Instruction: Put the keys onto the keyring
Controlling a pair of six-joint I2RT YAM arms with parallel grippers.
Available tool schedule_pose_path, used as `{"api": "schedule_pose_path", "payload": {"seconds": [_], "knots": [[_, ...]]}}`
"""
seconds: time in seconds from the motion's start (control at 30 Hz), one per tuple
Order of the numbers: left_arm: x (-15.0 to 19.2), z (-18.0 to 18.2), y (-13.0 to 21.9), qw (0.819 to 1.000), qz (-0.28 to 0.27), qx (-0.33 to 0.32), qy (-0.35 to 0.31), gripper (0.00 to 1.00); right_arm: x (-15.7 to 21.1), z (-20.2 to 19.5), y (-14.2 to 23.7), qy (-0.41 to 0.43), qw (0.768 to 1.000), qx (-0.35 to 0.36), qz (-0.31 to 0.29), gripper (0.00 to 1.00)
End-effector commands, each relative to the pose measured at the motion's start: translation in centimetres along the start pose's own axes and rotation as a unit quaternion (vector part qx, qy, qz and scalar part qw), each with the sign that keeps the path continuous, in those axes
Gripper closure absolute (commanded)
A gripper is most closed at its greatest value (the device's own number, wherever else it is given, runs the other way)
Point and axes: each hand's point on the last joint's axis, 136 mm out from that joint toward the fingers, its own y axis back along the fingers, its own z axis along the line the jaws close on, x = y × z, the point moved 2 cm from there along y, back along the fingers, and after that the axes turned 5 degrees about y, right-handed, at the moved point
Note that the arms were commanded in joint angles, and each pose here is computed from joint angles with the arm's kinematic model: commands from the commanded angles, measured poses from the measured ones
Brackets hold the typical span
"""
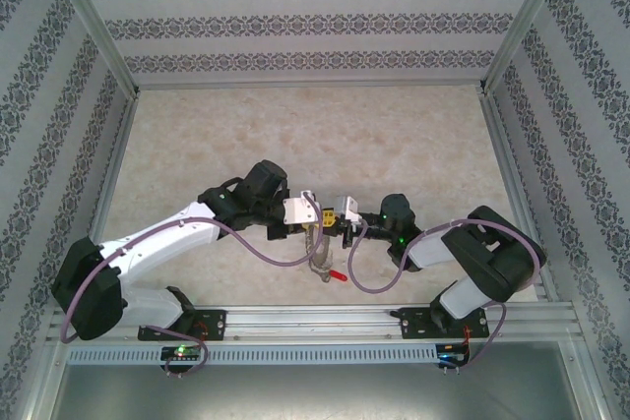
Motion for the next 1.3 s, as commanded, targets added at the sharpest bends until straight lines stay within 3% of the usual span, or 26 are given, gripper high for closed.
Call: {"api": "schedule_pose_path", "payload": {"seconds": [0.0, 0.13, 0.23, 0.3, 0.67, 0.77, 0.87, 1.13, 1.2, 1.27], "knots": [[-0.6, 0.7, 0.4, 0.999, -0.036, -0.012, 0.015, 0.80, -2.2, -0.1, 0.0, 0.030, 0.999, -0.009, -0.042, 1.00], [-0.1, 0.8, 0.2, 0.999, -0.035, -0.014, 0.022, 0.81, -2.4, -0.2, -0.1, 0.034, 0.998, -0.009, -0.045, 1.00], [-0.4, 1.1, 0.5, 0.999, -0.044, -0.021, 0.023, 0.91, -2.4, -0.2, -0.2, 0.034, 0.998, -0.009, -0.046, 1.00], [-0.8, 1.4, 0.9, 0.998, -0.054, -0.028, 0.023, 0.92, -2.4, -0.2, -0.3, 0.033, 0.998, -0.013, -0.046, 1.00], [-1.6, 0.6, 1.4, 0.997, -0.079, -0.006, 0.013, 0.79, -2.2, 0.0, -0.7, 0.034, 0.998, -0.015, -0.044, 1.00], [-1.6, 0.4, 1.4, 0.997, -0.081, 0.001, 0.010, 0.83, -2.3, 0.0, -0.7, 0.035, 0.998, -0.015, -0.045, 1.00], [-1.4, 0.3, 1.2, 0.997, -0.073, 0.006, 0.010, 0.96, -2.3, -0.1, -0.7, 0.035, 0.998, -0.013, -0.044, 1.00], [-1.0, 0.3, 1.6, 0.999, -0.033, 0.017, 0.002, 1.00, -1.9, -0.3, -0.7, 0.025, 0.999, -0.014, -0.038, 1.00], [-1.0, 0.5, 1.9, 1.000, -0.021, 0.015, 0.000, 1.00, -1.6, -0.5, -0.7, 0.023, 0.999, -0.005, -0.030, 0.82], [-0.9, 0.5, 2.2, 1.000, -0.002, 0.019, -0.006, 1.00, -1.2, -0.7, -0.7, 0.023, 1.000, -0.001, -0.018, 0.76]]}}
